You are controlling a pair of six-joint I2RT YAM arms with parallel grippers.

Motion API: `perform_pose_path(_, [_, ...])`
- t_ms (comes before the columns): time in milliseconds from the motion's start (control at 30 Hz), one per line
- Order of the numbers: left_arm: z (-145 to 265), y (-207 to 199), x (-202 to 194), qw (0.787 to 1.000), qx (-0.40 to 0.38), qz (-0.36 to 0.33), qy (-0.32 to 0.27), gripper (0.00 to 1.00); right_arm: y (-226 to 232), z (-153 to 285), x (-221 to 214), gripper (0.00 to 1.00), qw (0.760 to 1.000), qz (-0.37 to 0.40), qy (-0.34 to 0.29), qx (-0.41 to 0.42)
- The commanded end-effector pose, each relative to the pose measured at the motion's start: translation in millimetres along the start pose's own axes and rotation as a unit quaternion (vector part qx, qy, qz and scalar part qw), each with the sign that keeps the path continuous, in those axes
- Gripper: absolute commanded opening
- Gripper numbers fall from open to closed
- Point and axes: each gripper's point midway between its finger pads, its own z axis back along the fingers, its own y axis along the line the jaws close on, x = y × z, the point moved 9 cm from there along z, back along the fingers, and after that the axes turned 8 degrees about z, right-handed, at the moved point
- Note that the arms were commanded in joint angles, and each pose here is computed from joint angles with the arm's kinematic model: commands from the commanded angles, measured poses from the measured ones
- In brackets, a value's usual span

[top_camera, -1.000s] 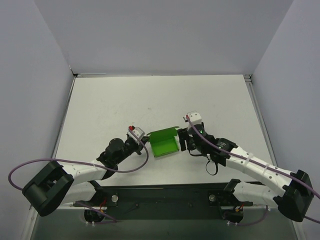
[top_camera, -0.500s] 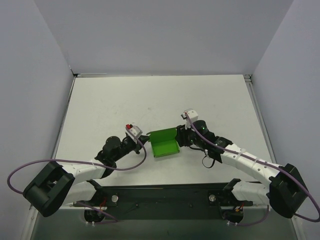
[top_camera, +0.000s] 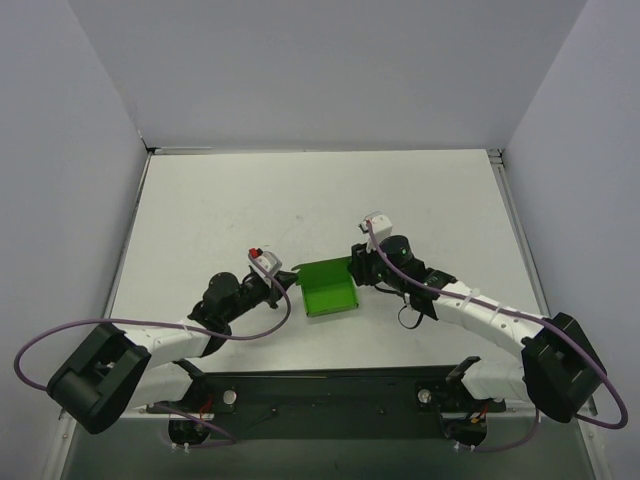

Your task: Fold the paper box

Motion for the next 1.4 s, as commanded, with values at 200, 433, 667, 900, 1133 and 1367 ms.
perform_pose_path(200, [-4.3, 0.6, 8.7, 1.000, -0.010, 0.000, -0.024, 0.00, 5.8, -6.4, 9.6, 0.13, 0.999, -0.001, -0.022, 0.034])
perform_pose_path(433, [-18.6, 3.7, 17.2, 1.000, 0.004, 0.009, -0.024, 0.00, 11.3, -12.0, 6.7, 0.00, 0.999, 0.005, -0.019, 0.032])
perform_pose_path(667, [-49.2, -3.8, 21.6, 0.997, 0.066, 0.016, -0.026, 0.00, 42.0, -17.8, 12.5, 0.00, 0.994, 0.053, -0.060, -0.077])
perform_pose_path(900, [-71.8, -1.7, 39.6, 0.992, 0.112, 0.026, -0.052, 0.00, 45.0, -24.5, 20.8, 0.00, 0.975, 0.035, -0.118, -0.187])
perform_pose_path(1133, [-78.7, -8.0, 21.3, 0.994, 0.069, 0.039, -0.081, 0.00, 54.4, -33.2, 16.1, 0.00, 0.959, 0.037, -0.181, -0.215])
perform_pose_path(1367, [-75.3, -11.8, -9.8, 0.993, 0.063, 0.059, -0.077, 0.00, 70.2, -34.9, -6.7, 0.00, 0.954, 0.022, -0.186, -0.232])
